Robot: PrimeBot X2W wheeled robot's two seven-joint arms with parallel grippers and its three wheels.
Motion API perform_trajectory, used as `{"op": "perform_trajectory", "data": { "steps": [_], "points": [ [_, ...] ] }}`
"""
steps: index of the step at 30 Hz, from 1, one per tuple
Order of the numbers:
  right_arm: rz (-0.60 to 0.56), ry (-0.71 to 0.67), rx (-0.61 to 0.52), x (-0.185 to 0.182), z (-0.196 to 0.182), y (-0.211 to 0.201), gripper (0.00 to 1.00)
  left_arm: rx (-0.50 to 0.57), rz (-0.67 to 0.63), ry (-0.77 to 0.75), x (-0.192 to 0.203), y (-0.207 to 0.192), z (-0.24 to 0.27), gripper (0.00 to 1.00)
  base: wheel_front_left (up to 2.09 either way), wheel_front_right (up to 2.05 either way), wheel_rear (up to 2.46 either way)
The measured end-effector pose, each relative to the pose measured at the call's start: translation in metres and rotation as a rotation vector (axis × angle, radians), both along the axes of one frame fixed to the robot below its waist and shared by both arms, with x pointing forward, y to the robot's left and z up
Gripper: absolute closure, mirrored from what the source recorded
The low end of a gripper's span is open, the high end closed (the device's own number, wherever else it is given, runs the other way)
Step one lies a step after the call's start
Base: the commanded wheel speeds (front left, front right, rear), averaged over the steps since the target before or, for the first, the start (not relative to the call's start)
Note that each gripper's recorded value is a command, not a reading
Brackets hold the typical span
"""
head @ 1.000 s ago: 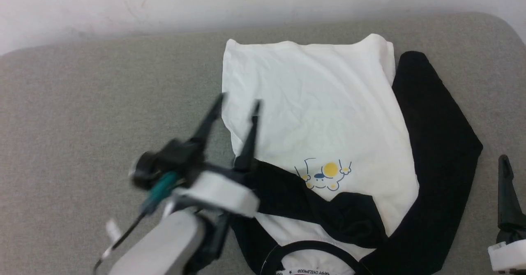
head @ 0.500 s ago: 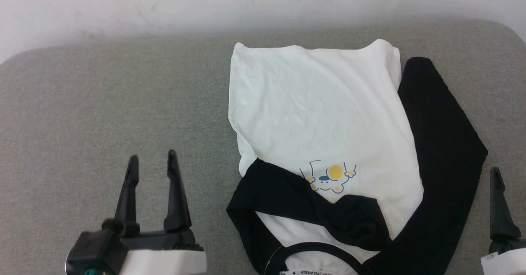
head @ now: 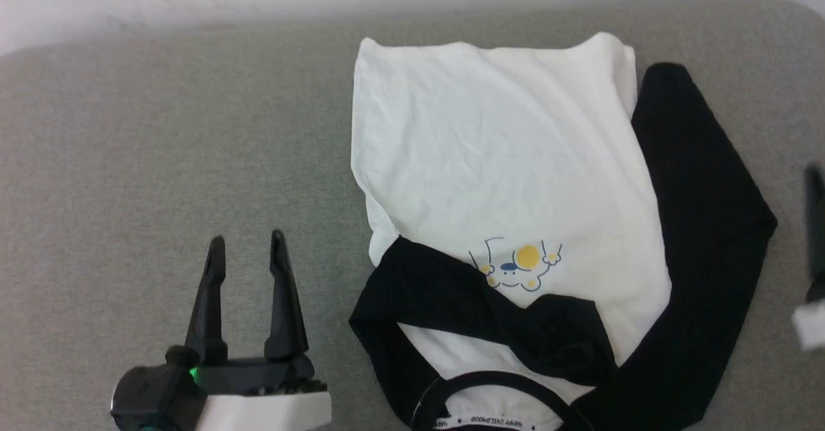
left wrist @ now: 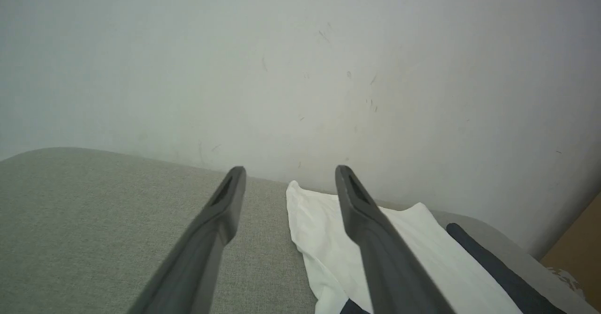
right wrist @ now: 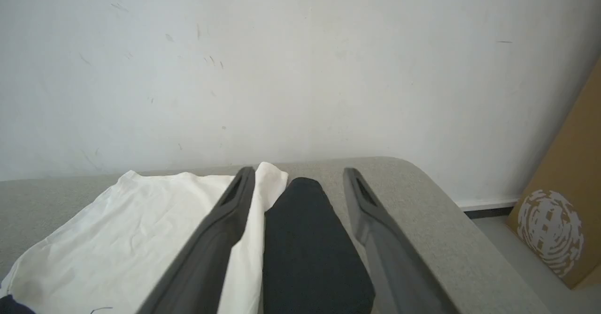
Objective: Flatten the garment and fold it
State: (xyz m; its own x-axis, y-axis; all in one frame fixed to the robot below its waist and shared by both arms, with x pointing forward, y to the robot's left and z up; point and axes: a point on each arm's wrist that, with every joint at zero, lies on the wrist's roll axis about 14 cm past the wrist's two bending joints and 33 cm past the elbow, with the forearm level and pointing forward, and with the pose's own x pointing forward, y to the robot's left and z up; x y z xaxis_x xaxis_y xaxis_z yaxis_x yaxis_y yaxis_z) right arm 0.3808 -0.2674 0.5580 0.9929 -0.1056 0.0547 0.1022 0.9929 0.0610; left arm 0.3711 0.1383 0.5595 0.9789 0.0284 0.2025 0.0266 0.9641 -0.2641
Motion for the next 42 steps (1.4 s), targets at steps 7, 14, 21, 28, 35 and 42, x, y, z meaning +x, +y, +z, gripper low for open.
{"op": "perform_trajectory", "data": {
  "steps": [7,14,21,28,35,42],
  "points": [
    [0.080,-0.058,-0.073,0.078,0.055,-0.020,0.00,0.015,-0.037,-0.012,0.029,-0.014,-0.006,0.00,0.00,0.00,0.00],
    [0.089,0.112,-0.118,0.151,0.038,-0.048,0.00,0.026,-0.069,-0.019,0.062,-0.030,-0.019,0.00,0.00,0.00,0.00],
    [0.050,0.390,-0.038,0.198,-0.039,-0.068,0.00,0.044,-0.097,0.007,0.081,-0.042,-0.042,0.00,0.00,0.00,0.00],
    [0.098,0.693,0.037,0.210,-0.126,-0.048,0.00,0.072,-0.074,0.024,0.084,-0.038,-0.051,0.00,0.00,0.00,0.00],
    [0.133,0.792,0.027,0.220,-0.168,-0.033,0.00,0.089,-0.040,0.065,0.083,-0.028,-0.063,0.00,0.00,0.00,0.00],
    [0.152,0.837,0.014,0.229,-0.191,-0.027,0.37,0.098,-0.028,0.108,0.083,-0.025,-0.078,0.00,0.00,0.00,0.00]
  ]
}}
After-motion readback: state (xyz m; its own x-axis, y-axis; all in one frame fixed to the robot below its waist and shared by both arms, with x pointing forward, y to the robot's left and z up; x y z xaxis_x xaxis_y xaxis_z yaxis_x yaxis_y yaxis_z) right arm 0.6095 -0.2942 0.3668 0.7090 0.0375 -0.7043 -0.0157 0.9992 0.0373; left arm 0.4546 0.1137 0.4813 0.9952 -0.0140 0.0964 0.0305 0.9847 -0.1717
